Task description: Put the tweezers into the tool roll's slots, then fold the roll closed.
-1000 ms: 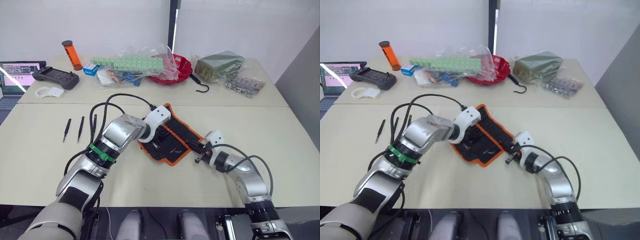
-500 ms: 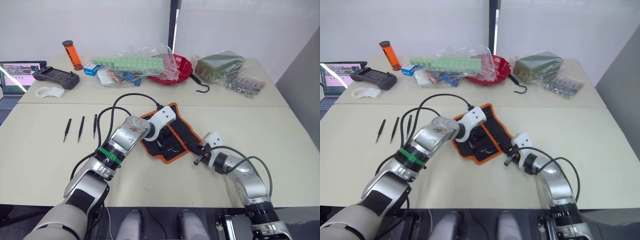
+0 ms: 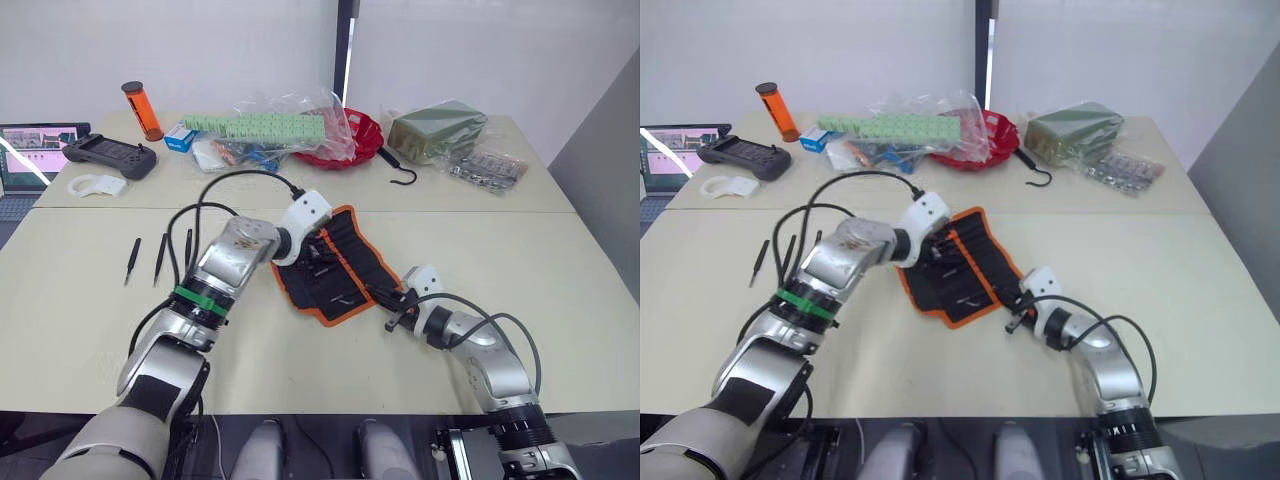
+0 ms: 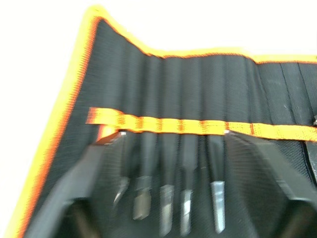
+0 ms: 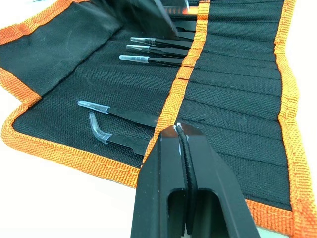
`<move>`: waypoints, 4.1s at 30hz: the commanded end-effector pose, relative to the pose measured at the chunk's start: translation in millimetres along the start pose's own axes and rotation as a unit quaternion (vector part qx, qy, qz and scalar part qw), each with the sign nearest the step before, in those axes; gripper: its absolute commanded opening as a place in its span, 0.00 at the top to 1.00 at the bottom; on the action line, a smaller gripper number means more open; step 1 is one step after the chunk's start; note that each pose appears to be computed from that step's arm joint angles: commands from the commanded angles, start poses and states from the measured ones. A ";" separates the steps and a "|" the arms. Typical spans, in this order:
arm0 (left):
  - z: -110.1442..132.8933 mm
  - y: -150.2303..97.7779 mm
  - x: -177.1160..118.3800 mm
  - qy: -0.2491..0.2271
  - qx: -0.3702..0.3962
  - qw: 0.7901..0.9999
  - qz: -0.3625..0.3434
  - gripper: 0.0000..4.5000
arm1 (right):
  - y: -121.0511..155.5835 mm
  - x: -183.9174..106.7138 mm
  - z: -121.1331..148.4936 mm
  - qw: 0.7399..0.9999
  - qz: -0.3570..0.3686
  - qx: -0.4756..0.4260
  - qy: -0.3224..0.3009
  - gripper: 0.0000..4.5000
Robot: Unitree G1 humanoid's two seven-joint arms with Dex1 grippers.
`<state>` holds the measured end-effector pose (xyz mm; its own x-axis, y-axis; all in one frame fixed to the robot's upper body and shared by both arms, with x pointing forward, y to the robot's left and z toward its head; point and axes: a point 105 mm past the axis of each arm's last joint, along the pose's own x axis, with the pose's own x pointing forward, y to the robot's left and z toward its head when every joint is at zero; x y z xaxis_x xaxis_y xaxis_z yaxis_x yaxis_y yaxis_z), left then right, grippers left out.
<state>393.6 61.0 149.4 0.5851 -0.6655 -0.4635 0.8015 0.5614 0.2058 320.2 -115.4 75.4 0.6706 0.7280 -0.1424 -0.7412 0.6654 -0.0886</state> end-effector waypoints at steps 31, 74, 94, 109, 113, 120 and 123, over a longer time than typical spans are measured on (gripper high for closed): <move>-95.4 48.0 -188.3 -0.111 -0.128 0.948 0.269 0.01 | -0.4 15.4 -5.9 0.999 0.006 0.036 0.017 1.00; -201.9 47.0 -253.1 -0.052 -0.282 0.837 0.466 0.01 | -10.4 13.0 -5.5 0.999 0.001 0.035 0.023 1.00; -181.9 104.3 -191.7 -0.023 -0.284 0.855 0.434 0.06 | -10.5 8.8 -1.2 0.999 -0.008 0.031 0.024 1.00; -185.1 116.7 -188.1 -0.021 -0.314 0.839 0.444 0.99 | -15.5 4.3 -3.7 0.999 -0.014 0.023 0.035 1.00; -180.5 120.5 -197.0 -0.036 -0.306 0.833 0.460 0.99 | -15.0 5.1 -3.7 0.999 -0.013 0.024 0.035 1.00; -140.5 127.5 -214.2 -0.102 -0.240 0.846 0.466 0.99 | -14.6 7.8 -3.5 0.999 -0.013 0.021 0.035 1.00; -104.2 123.3 -214.2 -0.148 -0.189 0.869 0.432 0.99 | -14.0 9.0 -3.6 0.999 -0.015 0.020 0.036 1.00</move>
<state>353.2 335.0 143.0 0.9832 0.0880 -0.1601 -0.0897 0.9960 -0.0040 336.0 -116.3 77.6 0.6808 0.7094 -0.1821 -0.7269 0.6850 -0.0490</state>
